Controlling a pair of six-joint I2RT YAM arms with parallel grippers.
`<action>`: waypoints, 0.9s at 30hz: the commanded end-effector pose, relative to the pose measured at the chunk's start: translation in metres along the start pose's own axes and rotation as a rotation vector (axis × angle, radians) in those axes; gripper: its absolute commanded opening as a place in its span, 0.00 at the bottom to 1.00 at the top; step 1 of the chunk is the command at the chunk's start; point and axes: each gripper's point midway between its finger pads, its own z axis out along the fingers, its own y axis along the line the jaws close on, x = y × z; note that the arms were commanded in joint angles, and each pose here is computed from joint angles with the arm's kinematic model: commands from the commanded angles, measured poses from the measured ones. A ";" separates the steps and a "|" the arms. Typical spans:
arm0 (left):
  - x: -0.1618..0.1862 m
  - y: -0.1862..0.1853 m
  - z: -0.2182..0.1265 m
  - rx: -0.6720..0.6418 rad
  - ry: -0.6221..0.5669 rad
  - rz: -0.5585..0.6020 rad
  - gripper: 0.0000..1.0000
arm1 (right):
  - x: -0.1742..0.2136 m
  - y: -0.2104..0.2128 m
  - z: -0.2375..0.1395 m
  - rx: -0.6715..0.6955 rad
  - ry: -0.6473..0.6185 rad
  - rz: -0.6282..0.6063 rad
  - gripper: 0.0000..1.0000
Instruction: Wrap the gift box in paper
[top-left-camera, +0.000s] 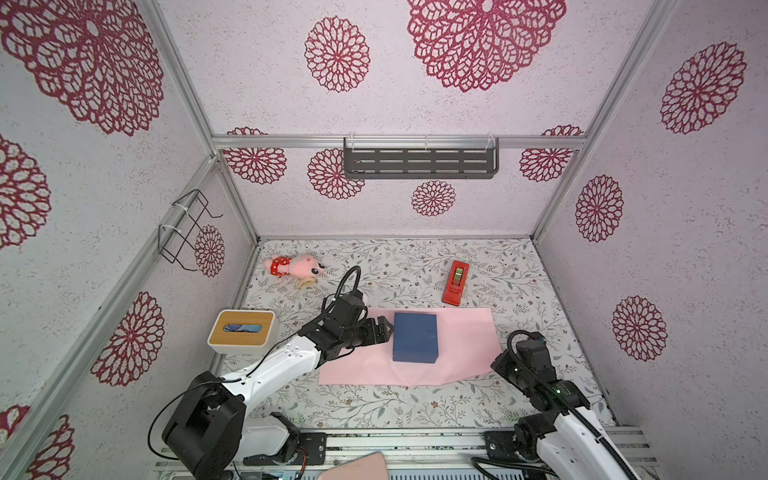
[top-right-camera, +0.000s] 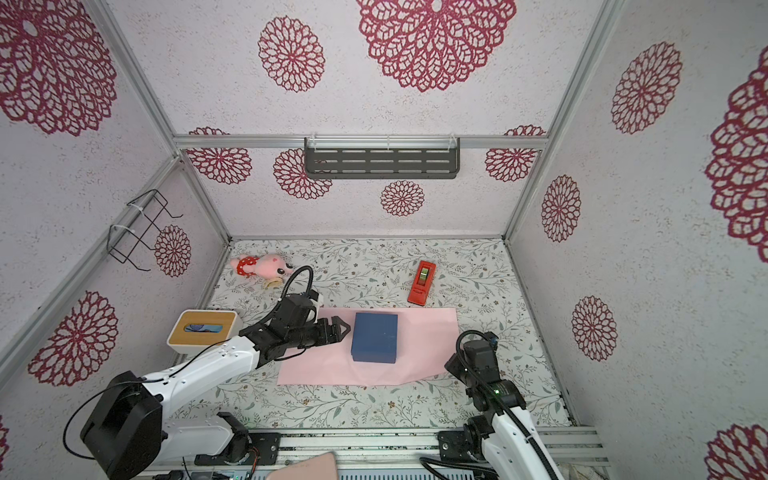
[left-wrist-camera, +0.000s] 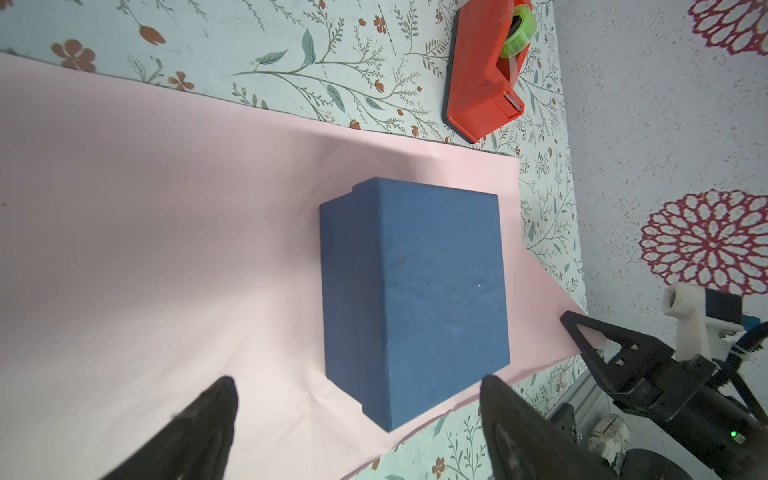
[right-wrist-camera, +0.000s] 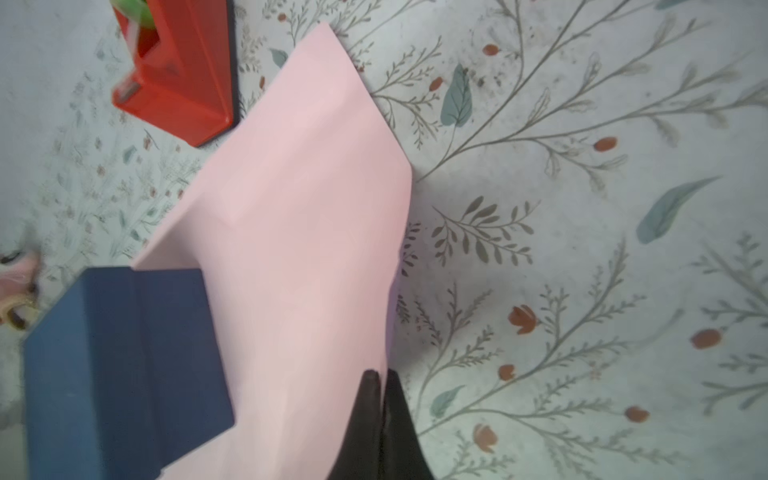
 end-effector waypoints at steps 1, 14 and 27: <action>-0.014 -0.011 -0.002 0.028 -0.030 0.003 0.93 | -0.019 0.025 -0.011 -0.080 -0.050 -0.059 0.00; -0.028 -0.043 -0.003 0.115 -0.007 -0.014 0.92 | -0.001 0.120 -0.040 -0.396 -0.030 -0.410 0.00; -0.038 -0.107 0.018 0.320 0.089 -0.060 0.91 | 0.062 0.185 -0.052 -0.612 0.003 -0.648 0.00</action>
